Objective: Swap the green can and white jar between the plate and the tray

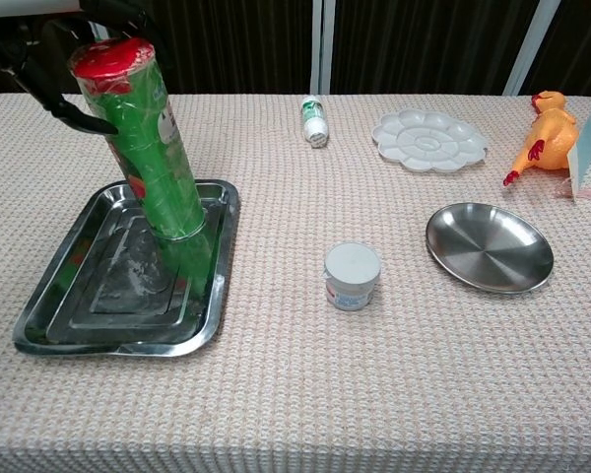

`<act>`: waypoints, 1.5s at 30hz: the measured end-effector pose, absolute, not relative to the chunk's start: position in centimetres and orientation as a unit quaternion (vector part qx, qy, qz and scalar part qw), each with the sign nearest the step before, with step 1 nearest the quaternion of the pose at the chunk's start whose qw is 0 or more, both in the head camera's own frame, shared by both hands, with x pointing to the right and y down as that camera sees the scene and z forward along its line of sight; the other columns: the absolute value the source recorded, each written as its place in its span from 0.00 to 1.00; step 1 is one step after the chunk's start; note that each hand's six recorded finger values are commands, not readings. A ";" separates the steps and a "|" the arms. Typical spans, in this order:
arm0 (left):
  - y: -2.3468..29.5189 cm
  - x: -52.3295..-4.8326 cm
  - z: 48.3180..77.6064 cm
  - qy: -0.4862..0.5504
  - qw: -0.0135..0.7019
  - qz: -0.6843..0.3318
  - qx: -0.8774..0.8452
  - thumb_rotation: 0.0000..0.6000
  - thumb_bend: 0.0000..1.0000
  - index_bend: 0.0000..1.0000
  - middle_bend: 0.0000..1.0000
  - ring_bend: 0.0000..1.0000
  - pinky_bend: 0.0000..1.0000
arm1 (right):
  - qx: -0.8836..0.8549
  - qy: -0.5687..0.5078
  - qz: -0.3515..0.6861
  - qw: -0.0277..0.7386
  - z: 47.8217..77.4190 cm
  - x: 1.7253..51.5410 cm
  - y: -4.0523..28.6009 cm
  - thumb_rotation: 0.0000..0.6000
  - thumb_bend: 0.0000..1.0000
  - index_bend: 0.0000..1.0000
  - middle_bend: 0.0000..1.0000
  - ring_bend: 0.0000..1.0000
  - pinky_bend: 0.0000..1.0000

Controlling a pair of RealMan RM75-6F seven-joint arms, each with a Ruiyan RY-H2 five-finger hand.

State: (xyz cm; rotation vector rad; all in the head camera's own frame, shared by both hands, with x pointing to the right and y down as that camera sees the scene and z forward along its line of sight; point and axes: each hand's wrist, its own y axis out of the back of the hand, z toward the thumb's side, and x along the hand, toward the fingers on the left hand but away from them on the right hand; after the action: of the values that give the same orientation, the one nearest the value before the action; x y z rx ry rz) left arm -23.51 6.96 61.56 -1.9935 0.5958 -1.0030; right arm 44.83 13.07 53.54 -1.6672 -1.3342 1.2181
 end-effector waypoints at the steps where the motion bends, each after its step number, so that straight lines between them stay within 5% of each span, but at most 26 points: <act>1: 7.1 -23.6 61.6 0.236 0.404 -0.398 -0.790 1.00 0.13 0.22 0.24 0.17 0.47 | -0.639 -0.512 0.467 0.335 53.5 44.8 13.0 1.00 0.12 0.00 0.00 0.00 0.00; 20: 6.6 -29.2 57.8 0.305 0.415 -0.433 -0.740 1.00 0.12 0.16 0.20 0.13 0.45 | -0.676 -0.460 0.461 0.346 54.5 41.6 13.0 1.00 0.12 0.00 0.02 0.00 0.00; 28: 7.8 -34.7 58.4 0.346 0.441 -0.494 -0.665 1.00 0.12 0.17 0.20 0.13 0.39 | -0.750 -0.338 0.457 0.339 58.4 34.4 13.6 1.00 0.12 0.00 0.04 0.00 0.01; 37: 12.8 -40.9 60.9 0.388 0.401 -0.546 -0.625 1.00 0.12 0.19 0.20 0.13 0.33 | -0.813 -0.185 0.422 0.356 63.8 23.0 16.1 1.00 0.12 0.00 0.08 0.00 0.06; 45: 16.5 -43.3 62.3 0.411 0.374 -0.546 -0.627 1.00 0.12 0.19 0.21 0.13 0.32 | -0.822 -0.138 0.415 0.365 66.9 17.8 17.6 1.00 0.14 0.00 0.12 0.00 0.15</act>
State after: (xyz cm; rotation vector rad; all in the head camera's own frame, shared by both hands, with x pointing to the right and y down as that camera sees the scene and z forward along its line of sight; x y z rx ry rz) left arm -43.29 16.55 62.35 -1.6048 1.0526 -1.3981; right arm 17.76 17.61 66.85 -2.1140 -0.3542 1.0667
